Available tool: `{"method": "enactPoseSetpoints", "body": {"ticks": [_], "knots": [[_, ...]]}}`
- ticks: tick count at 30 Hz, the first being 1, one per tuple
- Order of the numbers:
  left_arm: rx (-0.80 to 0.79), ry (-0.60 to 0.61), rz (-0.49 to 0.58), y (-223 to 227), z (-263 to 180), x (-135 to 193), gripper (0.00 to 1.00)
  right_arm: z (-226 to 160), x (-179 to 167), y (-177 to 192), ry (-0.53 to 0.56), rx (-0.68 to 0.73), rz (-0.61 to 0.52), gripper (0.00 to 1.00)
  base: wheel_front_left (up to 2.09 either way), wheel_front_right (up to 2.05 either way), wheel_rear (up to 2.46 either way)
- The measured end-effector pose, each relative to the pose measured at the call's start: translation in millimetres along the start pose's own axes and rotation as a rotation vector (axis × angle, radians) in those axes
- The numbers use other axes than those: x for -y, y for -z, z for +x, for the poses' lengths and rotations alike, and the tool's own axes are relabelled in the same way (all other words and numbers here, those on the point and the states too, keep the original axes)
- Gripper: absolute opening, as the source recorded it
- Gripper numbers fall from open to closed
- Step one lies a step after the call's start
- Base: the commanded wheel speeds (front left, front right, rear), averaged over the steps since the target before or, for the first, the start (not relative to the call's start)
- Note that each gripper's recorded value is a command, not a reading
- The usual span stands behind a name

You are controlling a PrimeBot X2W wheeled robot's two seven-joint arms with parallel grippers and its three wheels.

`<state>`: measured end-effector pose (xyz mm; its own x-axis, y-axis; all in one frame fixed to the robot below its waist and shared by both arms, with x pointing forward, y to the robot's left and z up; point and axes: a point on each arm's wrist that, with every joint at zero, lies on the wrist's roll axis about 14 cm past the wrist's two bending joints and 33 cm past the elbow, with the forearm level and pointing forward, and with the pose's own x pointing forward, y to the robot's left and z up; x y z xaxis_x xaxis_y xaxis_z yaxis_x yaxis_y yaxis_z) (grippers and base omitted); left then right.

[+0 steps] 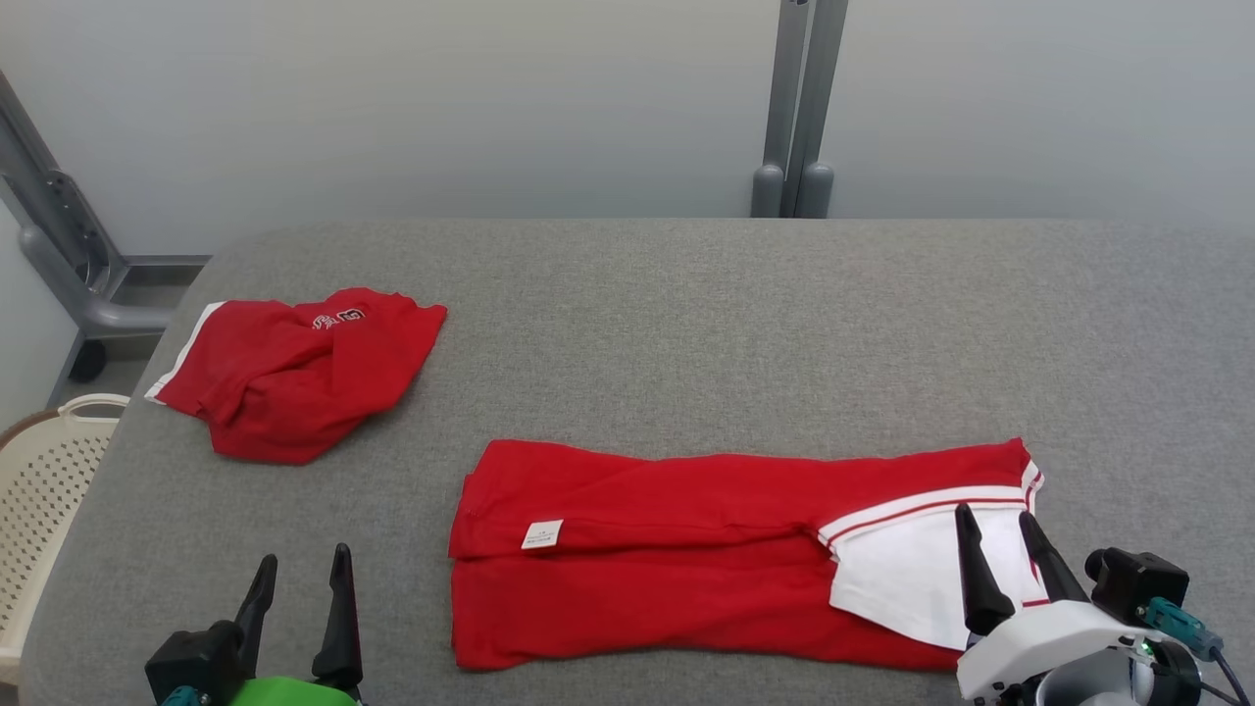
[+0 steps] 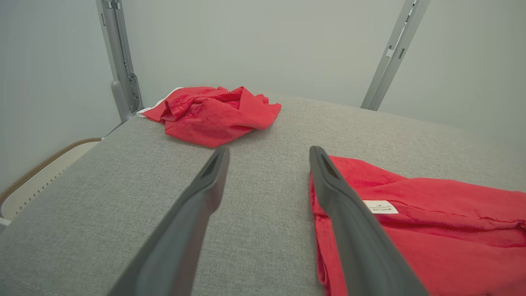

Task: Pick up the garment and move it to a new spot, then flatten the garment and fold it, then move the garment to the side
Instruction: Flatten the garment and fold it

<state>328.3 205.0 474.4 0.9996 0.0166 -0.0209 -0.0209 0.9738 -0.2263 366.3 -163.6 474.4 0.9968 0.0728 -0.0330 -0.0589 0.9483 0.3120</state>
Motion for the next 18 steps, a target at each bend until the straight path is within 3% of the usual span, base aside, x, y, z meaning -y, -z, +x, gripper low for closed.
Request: {"method": "enactPoseSetpoints", "body": {"ticks": [13,18], "knots": [[-0.041,0.026,0.007,14,2,9,1.00,9,3,-6,0.005,-0.001,-0.044,1.00,0.00,0.00,0.00],[-0.055,0.036,0.006,18,4,12,1.00,16,16,4,0.029,-0.140,-0.100,1.00,0.00,0.00,0.00]]}}
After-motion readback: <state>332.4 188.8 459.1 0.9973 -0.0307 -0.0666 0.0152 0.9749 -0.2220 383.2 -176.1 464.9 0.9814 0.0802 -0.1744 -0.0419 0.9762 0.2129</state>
